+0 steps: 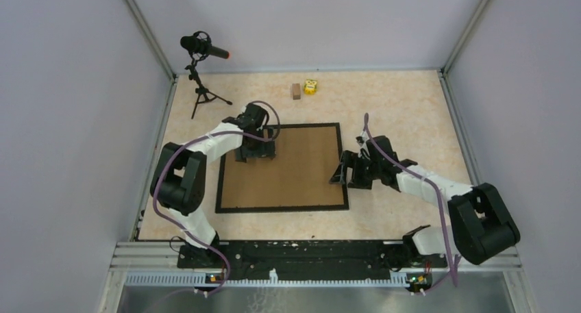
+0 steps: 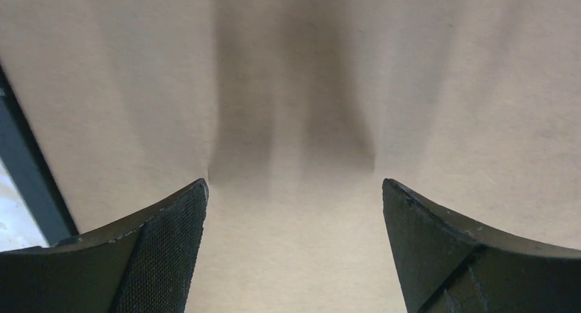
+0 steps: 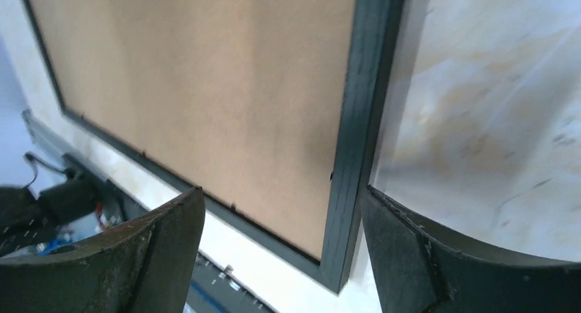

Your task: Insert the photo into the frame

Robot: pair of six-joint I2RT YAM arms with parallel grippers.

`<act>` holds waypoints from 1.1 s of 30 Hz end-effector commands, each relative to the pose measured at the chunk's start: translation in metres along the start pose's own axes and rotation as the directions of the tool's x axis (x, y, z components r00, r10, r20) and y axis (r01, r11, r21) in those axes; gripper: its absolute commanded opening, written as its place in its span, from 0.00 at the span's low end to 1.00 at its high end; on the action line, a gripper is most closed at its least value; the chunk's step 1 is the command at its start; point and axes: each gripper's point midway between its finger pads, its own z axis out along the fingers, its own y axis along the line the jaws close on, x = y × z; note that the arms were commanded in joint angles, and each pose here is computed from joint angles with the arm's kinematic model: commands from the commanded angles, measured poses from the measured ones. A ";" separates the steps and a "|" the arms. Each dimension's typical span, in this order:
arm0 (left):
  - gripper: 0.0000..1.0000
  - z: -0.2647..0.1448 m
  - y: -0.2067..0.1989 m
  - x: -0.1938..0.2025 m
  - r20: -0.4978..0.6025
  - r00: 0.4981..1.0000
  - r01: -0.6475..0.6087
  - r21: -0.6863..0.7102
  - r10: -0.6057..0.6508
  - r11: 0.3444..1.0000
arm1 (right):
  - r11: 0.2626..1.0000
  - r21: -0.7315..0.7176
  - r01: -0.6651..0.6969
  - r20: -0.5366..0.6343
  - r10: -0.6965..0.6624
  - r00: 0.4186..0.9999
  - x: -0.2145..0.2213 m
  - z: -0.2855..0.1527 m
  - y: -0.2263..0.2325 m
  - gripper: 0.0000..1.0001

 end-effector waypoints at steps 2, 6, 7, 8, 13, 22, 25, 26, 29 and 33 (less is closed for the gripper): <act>0.98 -0.022 0.005 -0.024 0.114 0.988 -0.106 -0.005 0.106 0.994 | 1.000 0.016 0.003 -0.018 -0.003 1.000 0.003 -0.035 0.018 0.82; 0.98 -0.059 0.042 -0.039 0.242 0.965 -0.080 -0.102 0.103 0.991 | 0.993 0.115 0.013 0.012 -0.014 1.000 -0.016 -0.050 0.001 0.83; 0.98 -0.064 0.055 -0.040 0.271 0.959 -0.054 -0.130 0.088 0.990 | 0.994 0.111 0.014 0.008 -0.015 1.000 -0.018 -0.051 0.000 0.83; 0.98 -0.066 0.070 -0.041 0.297 0.953 -0.017 -0.150 0.061 0.989 | 0.994 0.104 0.019 0.006 -0.020 1.000 -0.019 -0.052 0.000 0.83; 0.98 -0.060 0.107 -0.039 0.320 0.943 0.136 -0.113 -0.093 0.984 | 0.997 0.060 0.041 -0.018 -0.040 0.999 -0.021 -0.043 0.004 0.83; 0.96 -0.013 0.108 -0.021 0.084 0.955 0.278 0.072 -0.284 0.958 | 0.999 0.021 0.039 -0.097 -0.037 0.995 -0.011 -0.028 0.003 0.78; 0.91 -0.005 0.103 -0.013 0.027 0.959 0.280 0.097 -0.283 0.955 | 0.999 0.024 0.042 -0.117 -0.038 0.992 -0.006 -0.025 -0.001 0.71; 0.89 -0.003 0.101 -0.010 0.016 0.959 0.279 0.109 -0.282 0.954 | 0.999 0.028 0.045 -0.124 -0.041 0.991 -0.005 -0.024 -0.002 0.69; 0.80 0.002 0.087 -0.003 -0.024 0.963 0.268 0.181 -0.268 0.946 | 0.998 0.041 0.049 -0.137 -0.043 0.990 -0.001 -0.023 -0.007 0.67; 0.74 0.006 0.078 0.002 -0.070 0.964 0.267 0.223 -0.257 0.938 | 0.996 0.075 0.057 -0.141 -0.046 0.989 0.001 -0.023 -0.015 0.54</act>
